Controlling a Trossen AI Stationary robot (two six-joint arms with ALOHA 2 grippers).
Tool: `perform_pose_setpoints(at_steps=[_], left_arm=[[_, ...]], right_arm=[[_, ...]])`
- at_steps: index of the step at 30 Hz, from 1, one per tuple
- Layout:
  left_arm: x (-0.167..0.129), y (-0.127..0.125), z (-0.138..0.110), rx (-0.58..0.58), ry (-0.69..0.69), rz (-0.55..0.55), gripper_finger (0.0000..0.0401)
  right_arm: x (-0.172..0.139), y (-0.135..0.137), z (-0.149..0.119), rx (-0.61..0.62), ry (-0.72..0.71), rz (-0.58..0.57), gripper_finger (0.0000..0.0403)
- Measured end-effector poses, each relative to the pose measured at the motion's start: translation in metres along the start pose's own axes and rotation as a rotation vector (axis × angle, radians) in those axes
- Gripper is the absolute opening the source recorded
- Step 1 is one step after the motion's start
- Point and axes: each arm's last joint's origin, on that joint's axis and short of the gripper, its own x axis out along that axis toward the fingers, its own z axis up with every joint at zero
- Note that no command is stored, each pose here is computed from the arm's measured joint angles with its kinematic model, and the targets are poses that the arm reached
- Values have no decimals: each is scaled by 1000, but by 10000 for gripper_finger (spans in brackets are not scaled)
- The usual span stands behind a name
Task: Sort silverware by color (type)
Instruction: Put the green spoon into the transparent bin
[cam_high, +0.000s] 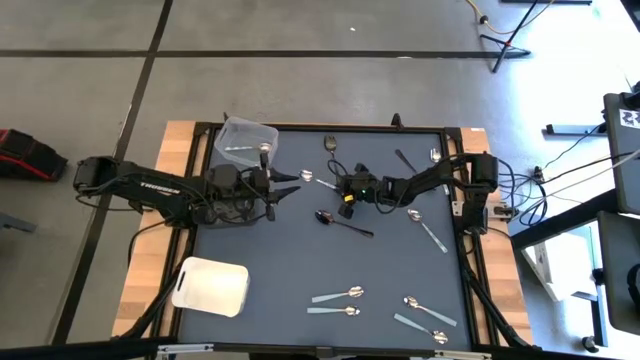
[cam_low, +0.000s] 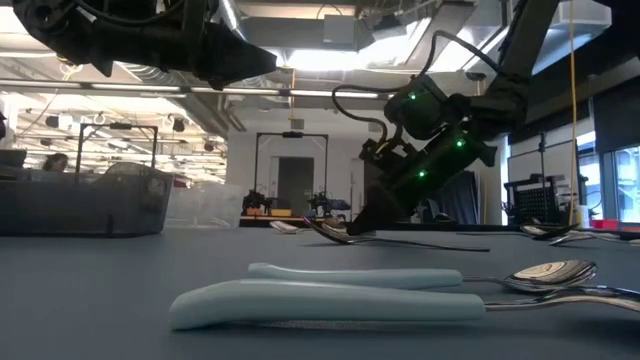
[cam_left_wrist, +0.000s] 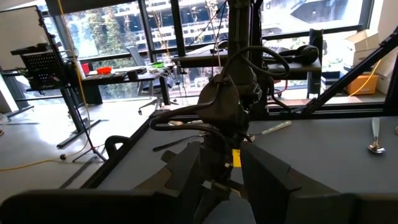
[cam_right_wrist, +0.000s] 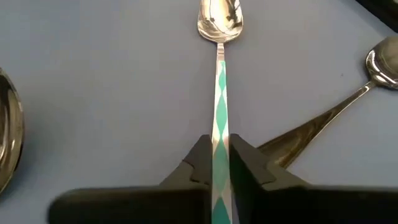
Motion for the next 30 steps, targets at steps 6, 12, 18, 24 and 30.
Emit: perform_pose_setpoints(at_steps=[6,12,18,24,30], left_arm=[[0,0,0,0,0,0,110],[0,0,0,0,0,0,110],[0,0,-1,-18,14,-10,110],[0,0,-1,-19,12,-11,110],[0,0,-1,-19,13,-12,110]], right_arm=[[0,0,-1,-47,9,-3,13],[0,0,0,-2,-2,13,17],[0,0,-2,14,11,9,80],[0,0,-2,14,12,15,118],[0,1,-3,-10,23,26,60]])
